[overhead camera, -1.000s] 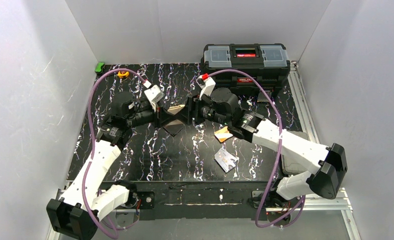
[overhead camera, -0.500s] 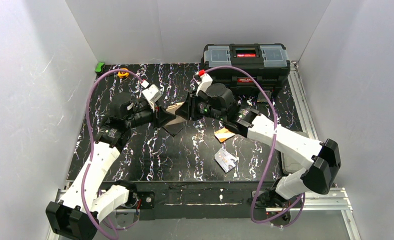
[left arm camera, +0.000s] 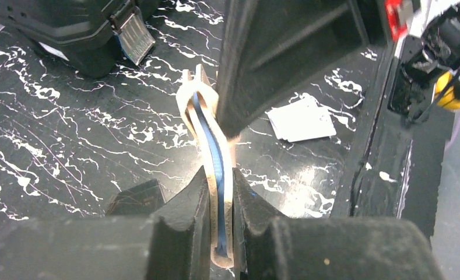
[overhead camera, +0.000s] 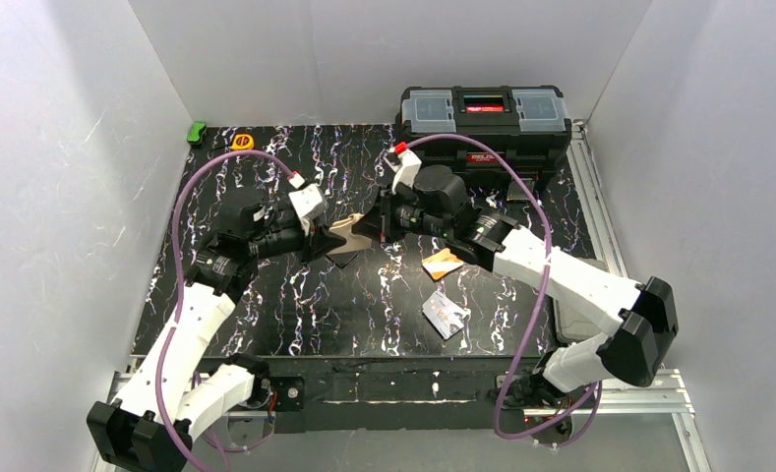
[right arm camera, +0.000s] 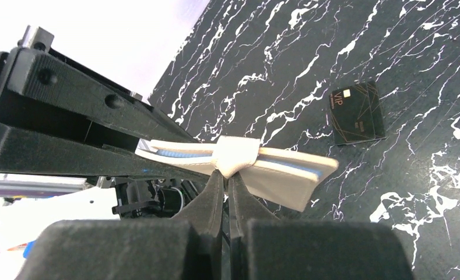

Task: Put the credit cards into the card holder
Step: Pick up the card holder from the center of the board, then open the card holder.

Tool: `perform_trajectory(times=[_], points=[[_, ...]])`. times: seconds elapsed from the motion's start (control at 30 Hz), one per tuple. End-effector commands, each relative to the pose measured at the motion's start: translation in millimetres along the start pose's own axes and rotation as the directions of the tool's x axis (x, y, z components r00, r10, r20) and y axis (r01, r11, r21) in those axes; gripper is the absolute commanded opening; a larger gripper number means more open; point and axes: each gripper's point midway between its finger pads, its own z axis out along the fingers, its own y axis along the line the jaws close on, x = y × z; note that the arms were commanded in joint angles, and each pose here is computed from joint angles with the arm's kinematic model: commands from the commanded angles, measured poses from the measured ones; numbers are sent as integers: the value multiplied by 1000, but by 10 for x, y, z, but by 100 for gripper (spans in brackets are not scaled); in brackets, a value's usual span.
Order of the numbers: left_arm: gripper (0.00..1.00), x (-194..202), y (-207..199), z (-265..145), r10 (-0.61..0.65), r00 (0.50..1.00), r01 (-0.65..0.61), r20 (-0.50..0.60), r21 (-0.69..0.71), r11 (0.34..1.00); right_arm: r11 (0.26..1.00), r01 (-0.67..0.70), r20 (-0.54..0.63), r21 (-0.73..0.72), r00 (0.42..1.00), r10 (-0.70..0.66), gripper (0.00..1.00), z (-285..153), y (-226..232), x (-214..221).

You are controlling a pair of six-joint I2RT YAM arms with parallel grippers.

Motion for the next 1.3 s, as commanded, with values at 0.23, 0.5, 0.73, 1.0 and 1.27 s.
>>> perform_trajectory(times=[0.23,0.5,0.73,1.0,1.27], points=[[0,79,-140,24,210,977,-206,-21,117,972,965,8,93,-262,995,17,1,-383,258,-353],[0,290,-231,-8,276,959,-257,-69,200,945,981,-3,101,-192,995,23,39,-585,17,-381],[0,291,-399,-82,231,970,-206,-70,256,944,987,123,34,-104,992,-120,74,-748,-217,-119],[0,-173,-718,-170,39,999,-37,2,378,925,905,421,103,-64,905,-413,87,-1024,-376,265],[0,-513,-869,-144,-202,979,180,-14,516,838,764,646,261,-2,737,-623,88,-1226,-11,43]])
